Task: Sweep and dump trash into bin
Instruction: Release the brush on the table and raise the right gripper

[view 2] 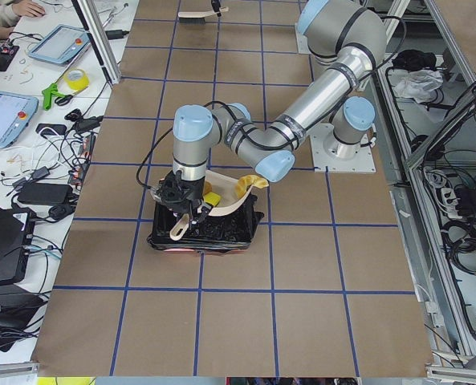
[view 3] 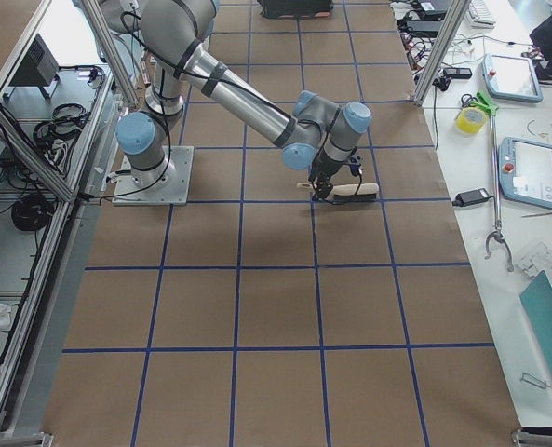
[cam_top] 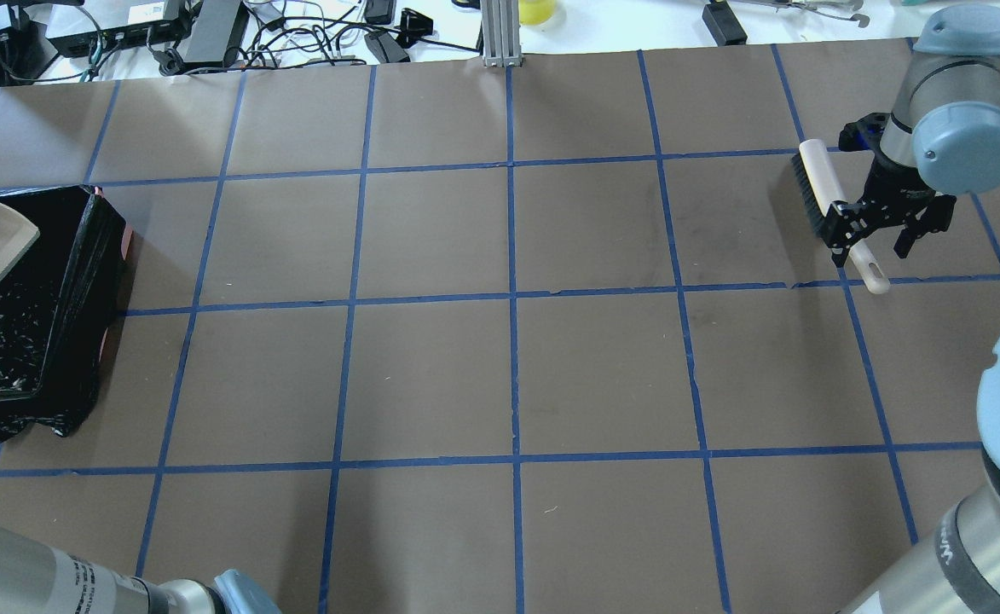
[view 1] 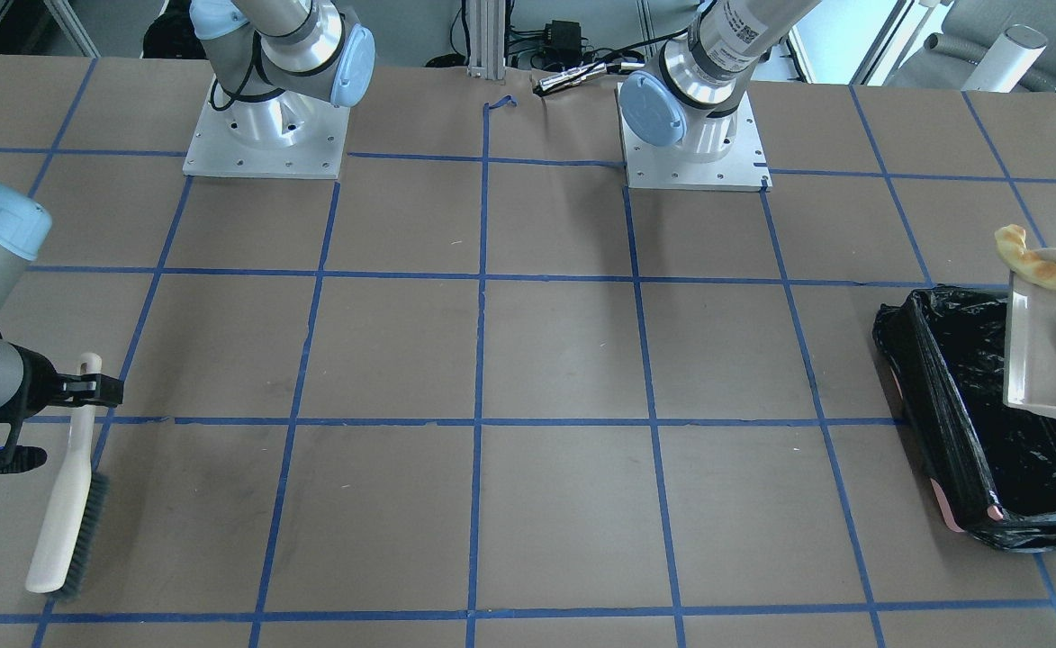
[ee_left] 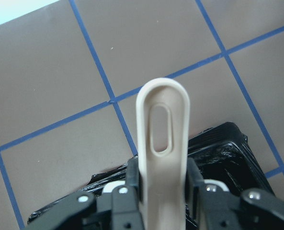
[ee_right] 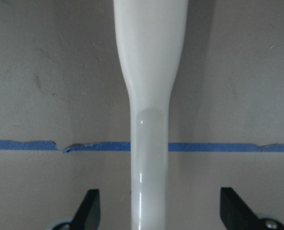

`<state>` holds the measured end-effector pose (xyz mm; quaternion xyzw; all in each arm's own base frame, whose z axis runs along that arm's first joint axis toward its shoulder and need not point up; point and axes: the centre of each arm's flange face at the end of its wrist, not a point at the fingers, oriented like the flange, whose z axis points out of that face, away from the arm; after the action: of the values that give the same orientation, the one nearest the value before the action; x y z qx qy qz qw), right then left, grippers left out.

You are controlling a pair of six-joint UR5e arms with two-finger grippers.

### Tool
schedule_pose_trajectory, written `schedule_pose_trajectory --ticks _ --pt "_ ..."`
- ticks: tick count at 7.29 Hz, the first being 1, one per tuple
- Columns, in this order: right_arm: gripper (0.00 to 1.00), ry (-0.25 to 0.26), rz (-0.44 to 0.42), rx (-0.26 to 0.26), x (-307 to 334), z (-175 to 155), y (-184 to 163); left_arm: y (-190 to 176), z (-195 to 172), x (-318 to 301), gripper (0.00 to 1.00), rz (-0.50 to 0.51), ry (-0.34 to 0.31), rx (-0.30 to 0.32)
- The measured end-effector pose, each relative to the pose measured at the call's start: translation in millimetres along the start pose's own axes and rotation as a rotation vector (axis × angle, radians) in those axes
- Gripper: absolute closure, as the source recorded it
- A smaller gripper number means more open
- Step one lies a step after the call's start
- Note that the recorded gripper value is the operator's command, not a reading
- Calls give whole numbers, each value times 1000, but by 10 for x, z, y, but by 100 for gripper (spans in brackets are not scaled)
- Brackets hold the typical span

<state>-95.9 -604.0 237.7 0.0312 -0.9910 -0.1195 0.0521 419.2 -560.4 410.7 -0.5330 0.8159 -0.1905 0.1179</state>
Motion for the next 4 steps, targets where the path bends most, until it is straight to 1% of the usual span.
schedule_pose_trajectory --ticks 1,2,3,4 --pt "2 15 3 45 10 -205 14 -43 103 11 100 1 11 32" --pt "1 30 6 91 -9 -510 110 -62 178 25 100 5 22 57" --pt "1 32 5 138 -90 -887 297 -78 239 38 100 8 32 83" --pt "0 21 2 178 -221 -1231 514 -85 287 58 100 7 46 105"
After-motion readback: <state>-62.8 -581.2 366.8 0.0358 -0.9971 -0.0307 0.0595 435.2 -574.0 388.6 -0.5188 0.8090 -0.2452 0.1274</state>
